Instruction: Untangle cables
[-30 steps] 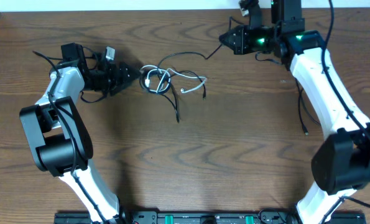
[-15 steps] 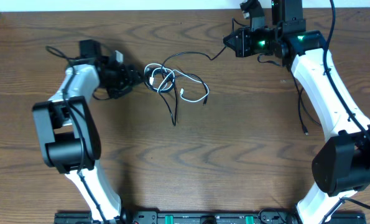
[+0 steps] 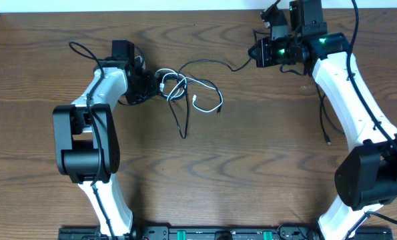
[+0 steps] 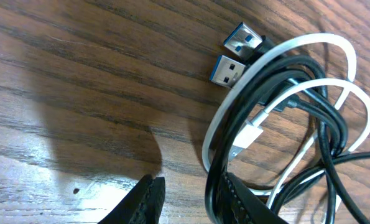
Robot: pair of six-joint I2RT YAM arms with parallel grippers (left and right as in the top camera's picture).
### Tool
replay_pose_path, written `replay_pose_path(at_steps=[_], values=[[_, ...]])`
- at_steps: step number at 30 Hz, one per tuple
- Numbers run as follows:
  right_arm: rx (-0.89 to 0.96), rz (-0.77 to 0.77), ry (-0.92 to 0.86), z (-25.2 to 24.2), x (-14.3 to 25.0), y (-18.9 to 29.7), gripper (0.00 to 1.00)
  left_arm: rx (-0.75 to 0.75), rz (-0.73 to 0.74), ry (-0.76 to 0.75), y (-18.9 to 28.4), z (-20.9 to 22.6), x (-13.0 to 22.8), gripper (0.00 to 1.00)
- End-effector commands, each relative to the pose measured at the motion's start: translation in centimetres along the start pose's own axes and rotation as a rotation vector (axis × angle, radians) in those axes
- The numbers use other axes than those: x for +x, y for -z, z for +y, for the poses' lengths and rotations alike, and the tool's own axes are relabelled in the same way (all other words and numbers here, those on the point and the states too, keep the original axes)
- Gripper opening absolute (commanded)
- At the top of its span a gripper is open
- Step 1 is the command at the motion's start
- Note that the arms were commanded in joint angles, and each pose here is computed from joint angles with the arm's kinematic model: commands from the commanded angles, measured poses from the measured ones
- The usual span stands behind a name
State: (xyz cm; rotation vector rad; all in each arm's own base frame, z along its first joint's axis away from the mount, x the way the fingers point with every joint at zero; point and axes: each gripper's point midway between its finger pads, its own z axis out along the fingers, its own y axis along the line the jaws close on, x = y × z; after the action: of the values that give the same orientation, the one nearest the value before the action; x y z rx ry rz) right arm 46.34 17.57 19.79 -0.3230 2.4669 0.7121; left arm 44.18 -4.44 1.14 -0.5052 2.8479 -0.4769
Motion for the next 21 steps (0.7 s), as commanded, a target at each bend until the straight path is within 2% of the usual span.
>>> replay_pose_path(at_steps=[1,10,15,21], values=[[0.057,-0.018,0.009,-1.1,-0.3,1.1,0.01,-0.048,-0.001,0.009,-0.6,1.0,0.1,0.34],[0.076,0.007,-0.013,-1.9,0.3,1.3,0.01,-0.071,-0.005,0.010,-1.0,1.5,0.0,0.34],[0.084,0.008,-0.043,-2.8,0.4,1.7,0.01,-0.118,-0.014,0.012,-1.2,2.4,-0.1,0.08],[0.056,0.015,-0.050,-2.5,0.5,1.8,0.01,-0.117,-0.013,0.010,-1.4,2.4,-0.1,0.09]])
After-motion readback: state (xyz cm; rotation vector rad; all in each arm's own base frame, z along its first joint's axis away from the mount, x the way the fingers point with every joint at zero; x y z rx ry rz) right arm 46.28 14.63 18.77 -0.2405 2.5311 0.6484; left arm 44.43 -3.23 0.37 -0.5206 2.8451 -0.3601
